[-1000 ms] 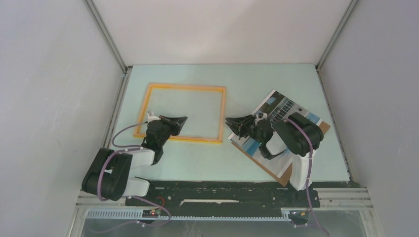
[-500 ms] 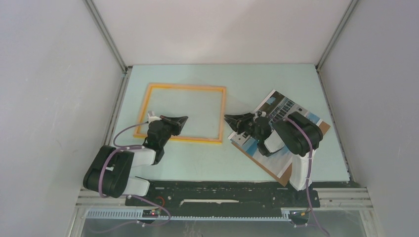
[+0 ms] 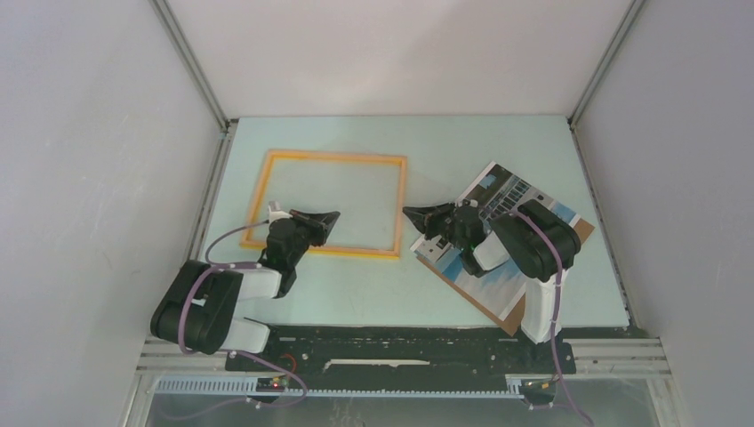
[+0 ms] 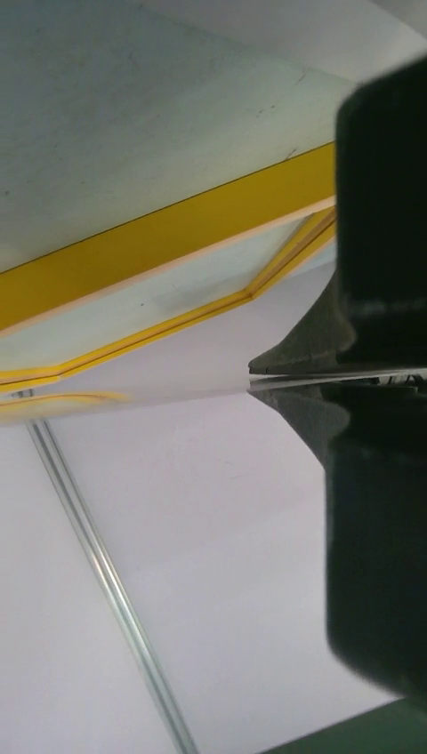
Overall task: Put the photo into the frame
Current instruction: Adjust the photo frame item on the photo frame.
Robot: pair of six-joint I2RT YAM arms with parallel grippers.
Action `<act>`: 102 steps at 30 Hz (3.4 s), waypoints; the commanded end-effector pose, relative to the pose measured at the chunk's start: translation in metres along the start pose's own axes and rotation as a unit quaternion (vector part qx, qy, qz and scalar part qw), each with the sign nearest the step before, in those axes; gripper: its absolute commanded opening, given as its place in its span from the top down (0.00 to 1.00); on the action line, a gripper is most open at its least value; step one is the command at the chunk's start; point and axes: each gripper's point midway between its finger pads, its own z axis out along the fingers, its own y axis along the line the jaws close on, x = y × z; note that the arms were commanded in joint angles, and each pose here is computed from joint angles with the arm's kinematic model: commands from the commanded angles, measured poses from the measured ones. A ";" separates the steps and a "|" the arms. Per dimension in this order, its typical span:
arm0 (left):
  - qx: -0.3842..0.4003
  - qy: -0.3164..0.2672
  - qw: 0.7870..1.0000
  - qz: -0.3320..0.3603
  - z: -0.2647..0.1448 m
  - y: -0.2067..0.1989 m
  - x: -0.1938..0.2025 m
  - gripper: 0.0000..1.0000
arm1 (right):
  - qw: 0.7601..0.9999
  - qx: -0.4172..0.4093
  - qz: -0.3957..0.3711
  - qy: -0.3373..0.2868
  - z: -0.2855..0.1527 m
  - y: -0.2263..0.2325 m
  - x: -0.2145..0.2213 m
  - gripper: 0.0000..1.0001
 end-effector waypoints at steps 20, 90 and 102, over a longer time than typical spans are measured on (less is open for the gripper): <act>-0.184 -0.002 0.959 0.216 -0.113 0.039 -0.037 0.00 | 0.978 -0.048 -0.148 0.141 0.042 0.014 -0.012 1.00; -0.320 0.015 0.941 0.110 0.025 0.089 -0.266 0.00 | 0.936 -0.030 -0.189 0.296 0.091 0.002 0.041 1.00; -0.308 0.034 0.944 0.109 0.023 0.088 -0.255 0.00 | 0.936 -0.038 -0.184 0.299 0.094 0.015 0.027 1.00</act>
